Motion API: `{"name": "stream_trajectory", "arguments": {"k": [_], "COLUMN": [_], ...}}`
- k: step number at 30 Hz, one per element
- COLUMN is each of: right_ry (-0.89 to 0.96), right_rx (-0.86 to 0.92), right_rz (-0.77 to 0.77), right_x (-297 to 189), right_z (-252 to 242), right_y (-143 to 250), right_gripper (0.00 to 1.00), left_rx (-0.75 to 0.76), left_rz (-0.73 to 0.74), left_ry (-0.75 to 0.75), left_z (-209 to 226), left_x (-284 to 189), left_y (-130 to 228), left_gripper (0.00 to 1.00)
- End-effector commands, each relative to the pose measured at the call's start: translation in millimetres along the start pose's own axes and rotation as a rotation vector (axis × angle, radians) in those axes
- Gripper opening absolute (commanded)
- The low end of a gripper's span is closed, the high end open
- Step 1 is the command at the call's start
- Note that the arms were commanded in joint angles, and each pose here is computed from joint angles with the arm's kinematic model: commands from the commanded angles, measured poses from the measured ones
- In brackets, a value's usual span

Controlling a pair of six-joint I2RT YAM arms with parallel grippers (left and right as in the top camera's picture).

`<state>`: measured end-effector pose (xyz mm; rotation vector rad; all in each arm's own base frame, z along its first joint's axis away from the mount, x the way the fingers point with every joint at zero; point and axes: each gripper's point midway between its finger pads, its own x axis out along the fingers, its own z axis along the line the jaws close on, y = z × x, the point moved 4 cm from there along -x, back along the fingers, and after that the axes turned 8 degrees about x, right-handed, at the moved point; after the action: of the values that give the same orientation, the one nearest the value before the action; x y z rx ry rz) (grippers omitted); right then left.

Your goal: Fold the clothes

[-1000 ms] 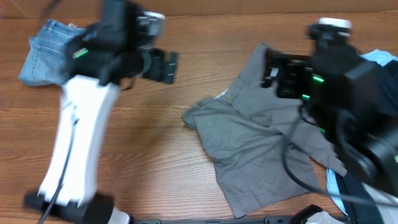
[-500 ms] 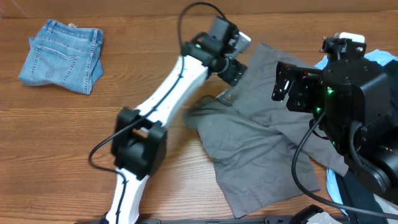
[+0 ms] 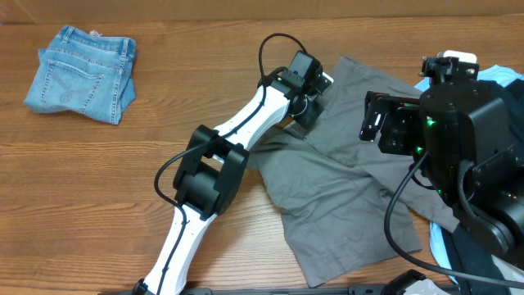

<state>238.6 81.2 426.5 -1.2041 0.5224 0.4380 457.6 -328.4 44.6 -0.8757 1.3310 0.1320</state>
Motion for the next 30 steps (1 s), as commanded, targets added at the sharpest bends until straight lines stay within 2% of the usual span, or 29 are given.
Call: {"name": "stream_trajectory", "arguments": {"k": [1, 4, 7, 12, 15, 22, 23, 25, 27, 29, 30], "right_ry": [-0.012, -0.012, -0.013, -0.013, -0.012, -0.001, 0.000, 0.003, 0.018, 0.042, 0.062], "right_rx": [0.015, 0.015, 0.016, 0.015, 0.015, 0.007, 0.006, 0.005, 0.018, 0.040, 0.060], "right_rz": [-0.012, -0.012, -0.014, -0.013, -0.011, 0.005, 0.009, 0.023, 0.041, 0.069, 0.086], "right_x": [-4.4, -4.4, -4.4, -4.4, -4.4, -2.2, -1.1, 2.9, 9.0, 18.0, 23.1], "right_z": [-0.1, 0.0, 0.2, 0.1, -0.1, -0.9, -0.5, 1.2, 2.2, 3.1, 2.0], "right_y": [-3.3, -3.3, -3.6, -3.4, -3.2, -0.3, 0.1, 1.7, 4.0, 7.6, 9.9], "right_gripper": [0.98, 0.98, 0.98, 0.98, 0.98, 0.98, 0.98, 0.98, 1.00, 1.00, 1.00], "left_rx": [0.005, 0.004, 0.015, -0.050, -0.175, -0.451, -0.481, -0.527, -0.556, -0.575, -0.581], "left_rz": [0.034, 0.037, 0.077, 0.180, 0.198, 0.150, 0.134, 0.088, 0.050, 0.013, 0.001], "left_ry": [0.030, 0.030, -0.043, -0.415, -0.588, -0.707, -0.714, -0.708, -0.693, -0.672, -0.671], "left_z": [-6.8, -6.8, 5.1, 78.4, 130.5, 225.5, 234.1, 247.6, 253.0, 253.0, 251.9], "left_x": [12.8, 12.8, 11.6, -18.1, -51.7, -142.3, -156.6, -185.6, -209.6, -233.9, -245.6], "left_y": [10.0, 10.9, 18.0, 34.5, 47.8, 90.1, 94.2, 99.5, 102.2, 102.6, 102.7], "left_gripper": [0.32, 0.04, 0.04, 0.04, 0.04, 0.04, 0.05, 0.18, 0.25, 0.39, 0.42]}}
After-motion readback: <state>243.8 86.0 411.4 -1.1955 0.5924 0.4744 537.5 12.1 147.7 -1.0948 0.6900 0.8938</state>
